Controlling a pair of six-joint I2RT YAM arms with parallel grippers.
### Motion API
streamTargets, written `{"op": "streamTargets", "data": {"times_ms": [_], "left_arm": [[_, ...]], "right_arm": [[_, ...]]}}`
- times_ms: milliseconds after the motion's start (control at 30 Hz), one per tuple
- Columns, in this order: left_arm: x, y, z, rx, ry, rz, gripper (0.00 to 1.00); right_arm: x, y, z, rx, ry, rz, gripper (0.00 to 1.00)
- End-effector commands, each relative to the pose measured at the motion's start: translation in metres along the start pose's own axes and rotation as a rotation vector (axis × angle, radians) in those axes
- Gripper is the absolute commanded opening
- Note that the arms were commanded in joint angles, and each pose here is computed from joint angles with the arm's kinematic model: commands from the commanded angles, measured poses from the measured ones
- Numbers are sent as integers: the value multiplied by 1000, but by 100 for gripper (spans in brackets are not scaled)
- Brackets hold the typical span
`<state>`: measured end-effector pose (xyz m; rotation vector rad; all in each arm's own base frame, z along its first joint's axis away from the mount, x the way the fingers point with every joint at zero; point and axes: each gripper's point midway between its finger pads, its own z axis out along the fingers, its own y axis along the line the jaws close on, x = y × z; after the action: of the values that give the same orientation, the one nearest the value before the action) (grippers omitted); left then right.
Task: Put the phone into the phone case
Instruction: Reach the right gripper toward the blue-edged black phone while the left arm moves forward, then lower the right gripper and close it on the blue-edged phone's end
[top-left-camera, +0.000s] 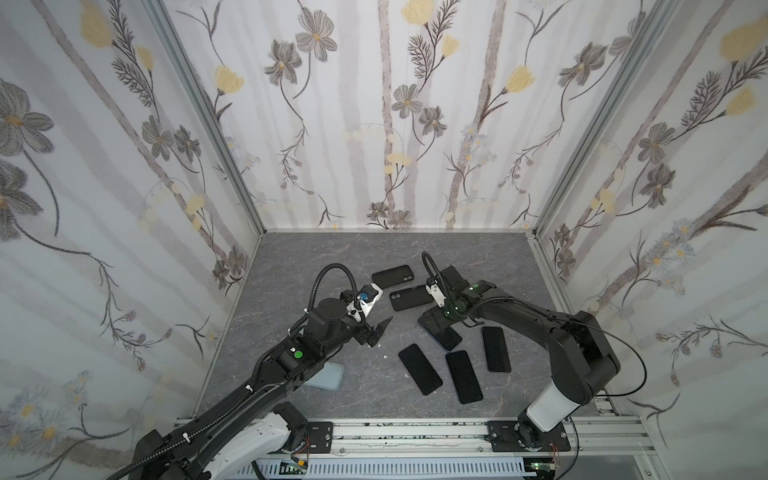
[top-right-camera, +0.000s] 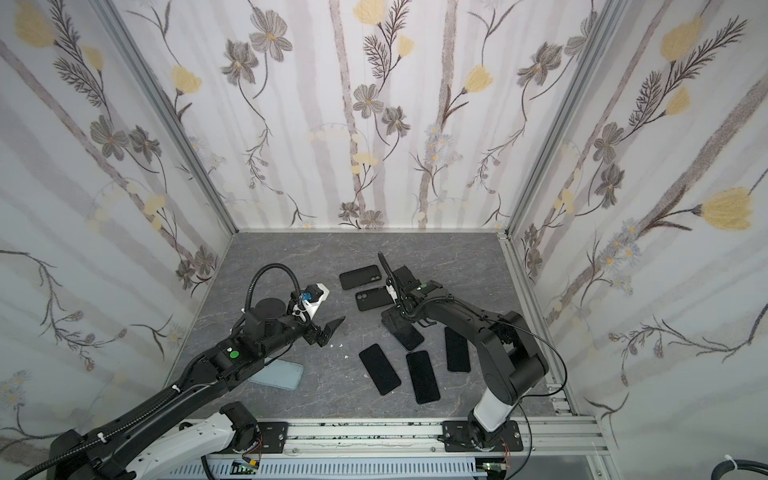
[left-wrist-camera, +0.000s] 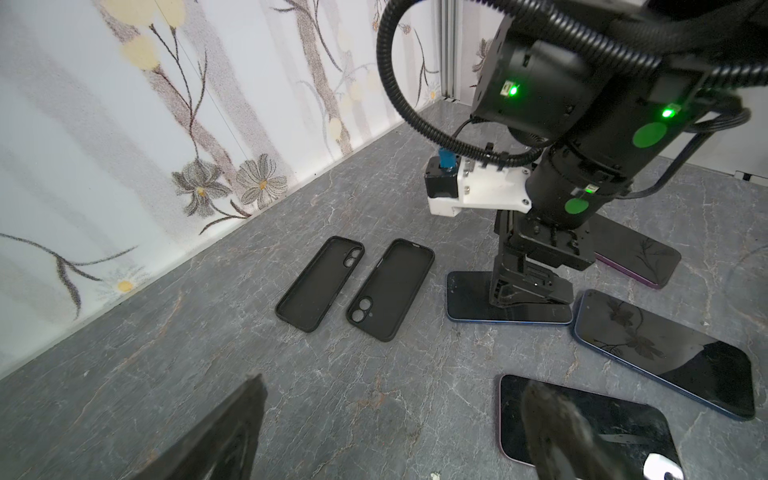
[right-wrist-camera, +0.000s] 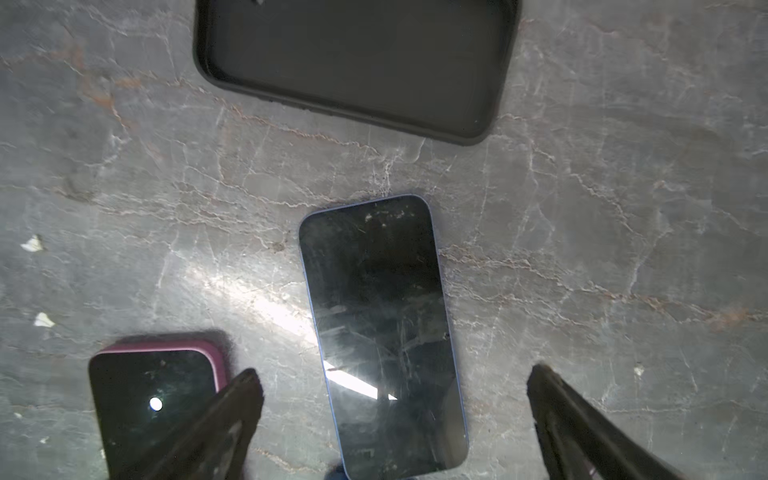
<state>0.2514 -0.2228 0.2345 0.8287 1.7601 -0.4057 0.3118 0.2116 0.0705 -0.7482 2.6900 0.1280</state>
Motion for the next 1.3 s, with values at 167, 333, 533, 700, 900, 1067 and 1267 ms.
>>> {"op": "streamTargets", "data": {"times_ms": [167, 333, 533, 700, 900, 1067, 1267], "left_arm": [[-8, -3, -5, 15, -55, 28, 97], [-8, -4, -5, 20, -56, 30, 97], [-7, -3, -6, 17, -57, 30, 98], [-7, -3, -6, 15, -61, 30, 99], [-7, -4, -6, 21, -61, 27, 100], [-8, -4, -6, 19, -63, 23, 100], [-7, -3, -6, 15, -61, 23, 100]], "right_arm": [[1, 4, 17, 17, 85, -108, 97], [2, 11, 26, -1, 113, -122, 95], [5, 13, 37, -4, 145, -119, 95], [9, 13, 42, -2, 184, -108, 92], [8, 12, 43, 3, 196, -101, 92], [9, 13, 45, 0, 211, -103, 91], [13, 12, 50, 2, 236, -104, 91]]}}
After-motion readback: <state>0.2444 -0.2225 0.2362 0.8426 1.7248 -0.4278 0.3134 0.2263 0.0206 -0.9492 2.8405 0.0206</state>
